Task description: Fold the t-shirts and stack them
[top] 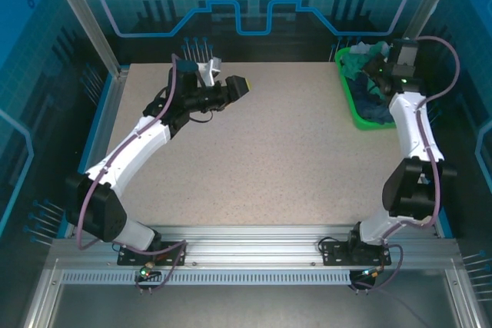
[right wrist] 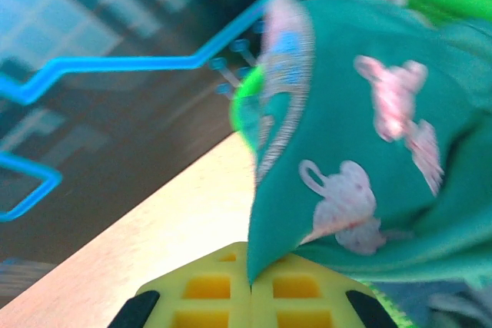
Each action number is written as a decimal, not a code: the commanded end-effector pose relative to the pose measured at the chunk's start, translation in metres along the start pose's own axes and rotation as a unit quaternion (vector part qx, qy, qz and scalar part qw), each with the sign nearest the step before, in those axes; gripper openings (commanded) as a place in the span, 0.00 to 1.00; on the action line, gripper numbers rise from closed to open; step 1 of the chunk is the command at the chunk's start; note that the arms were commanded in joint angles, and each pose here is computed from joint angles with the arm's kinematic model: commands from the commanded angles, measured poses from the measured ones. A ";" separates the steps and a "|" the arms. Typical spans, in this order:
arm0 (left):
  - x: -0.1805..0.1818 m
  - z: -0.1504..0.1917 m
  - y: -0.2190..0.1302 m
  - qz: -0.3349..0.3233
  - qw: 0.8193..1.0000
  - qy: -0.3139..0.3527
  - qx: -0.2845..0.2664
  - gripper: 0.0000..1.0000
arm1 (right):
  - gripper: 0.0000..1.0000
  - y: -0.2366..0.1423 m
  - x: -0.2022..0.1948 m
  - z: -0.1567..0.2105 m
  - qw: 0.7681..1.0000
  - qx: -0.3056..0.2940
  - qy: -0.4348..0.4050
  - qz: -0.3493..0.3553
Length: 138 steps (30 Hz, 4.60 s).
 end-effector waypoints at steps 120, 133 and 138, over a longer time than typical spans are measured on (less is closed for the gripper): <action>0.071 -0.066 -0.054 -0.127 0.955 -0.232 -0.132 0.45 | 0.41 -0.007 0.240 0.053 0.961 0.154 -0.125 -0.191; 0.173 0.038 -0.076 -0.351 0.918 -0.186 0.017 0.63 | 0.58 -0.045 0.135 0.251 0.905 0.420 -0.045 -0.057; 0.174 0.036 -0.027 -0.363 0.927 -0.059 0.068 0.63 | 0.58 -0.066 0.107 0.329 0.867 0.497 0.018 -0.040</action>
Point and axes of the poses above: each hand's point on the last joint's axis, 136 mm out from that joint toward the fingers, its own y axis out along the fingers, its own x axis along the line the jaws close on, z = x × y, the point moved 5 cm from there along -y, back along the fingers, and after that the axes turned 8 degrees about -y, right-handed, at the moved point
